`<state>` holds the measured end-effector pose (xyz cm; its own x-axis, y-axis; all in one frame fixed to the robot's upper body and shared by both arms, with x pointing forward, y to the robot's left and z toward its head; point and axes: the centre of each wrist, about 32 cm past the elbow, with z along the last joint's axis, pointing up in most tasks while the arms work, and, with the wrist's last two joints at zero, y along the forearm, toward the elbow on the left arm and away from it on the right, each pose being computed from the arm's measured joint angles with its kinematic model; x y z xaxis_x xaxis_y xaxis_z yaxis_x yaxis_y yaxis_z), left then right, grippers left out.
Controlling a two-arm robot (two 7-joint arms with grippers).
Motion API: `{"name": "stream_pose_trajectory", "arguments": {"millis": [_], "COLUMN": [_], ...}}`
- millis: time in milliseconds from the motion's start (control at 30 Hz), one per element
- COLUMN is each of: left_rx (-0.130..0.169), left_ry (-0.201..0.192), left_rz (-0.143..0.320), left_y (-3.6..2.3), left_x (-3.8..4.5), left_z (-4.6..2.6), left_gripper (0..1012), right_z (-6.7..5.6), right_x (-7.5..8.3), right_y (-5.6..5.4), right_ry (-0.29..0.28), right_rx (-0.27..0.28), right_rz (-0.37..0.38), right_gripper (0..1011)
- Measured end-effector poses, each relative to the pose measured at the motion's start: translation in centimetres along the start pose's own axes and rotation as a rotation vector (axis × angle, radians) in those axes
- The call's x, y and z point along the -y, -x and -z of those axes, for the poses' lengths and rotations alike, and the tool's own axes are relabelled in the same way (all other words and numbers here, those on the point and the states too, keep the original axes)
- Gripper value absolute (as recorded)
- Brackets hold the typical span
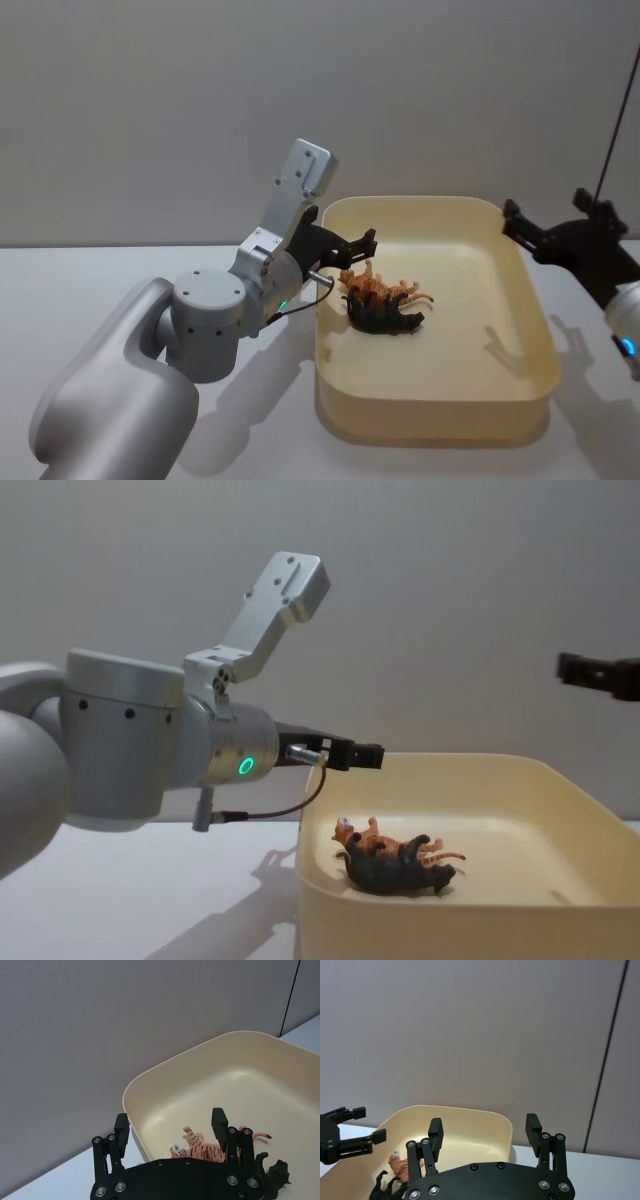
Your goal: Pick up the toy alternately with two hands and place it into the central storage box.
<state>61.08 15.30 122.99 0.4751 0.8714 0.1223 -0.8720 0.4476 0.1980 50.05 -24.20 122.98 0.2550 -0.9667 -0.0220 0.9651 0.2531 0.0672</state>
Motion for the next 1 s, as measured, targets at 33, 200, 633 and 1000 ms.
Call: {"name": "stream_pose_trajectory", "arguments": {"millis": [33, 200, 633, 1000], "left_rx": [0.0, 0.0, 0.0, 0.0], "left_ry": [0.0, 0.0, 0.0, 0.0], "left_rz": [0.0, 0.0, 0.0, 0.0], "left_y": [0.0, 0.0, 0.0, 0.0], "left_x": [0.0, 0.0, 0.0, 0.0], "left_z": [0.0, 0.0, 0.0, 0.0], "left_gripper": [1002, 1002, 1002, 1002], "right_z": [0.0, -0.2, 0.0, 1.0], "right_x": [0.2, 1.6, 5.4, 8.0], "right_y": [-0.1, -1.3, -4.3, -6.8], "right_ry": [-0.001, -0.005, 0.012, 0.057], "right_rx": [0.0, -0.002, 0.031, 0.084], "right_rz": [0.005, 0.044, 0.148, 0.225], "right_gripper": [1001, 1001, 1001, 1001]}}
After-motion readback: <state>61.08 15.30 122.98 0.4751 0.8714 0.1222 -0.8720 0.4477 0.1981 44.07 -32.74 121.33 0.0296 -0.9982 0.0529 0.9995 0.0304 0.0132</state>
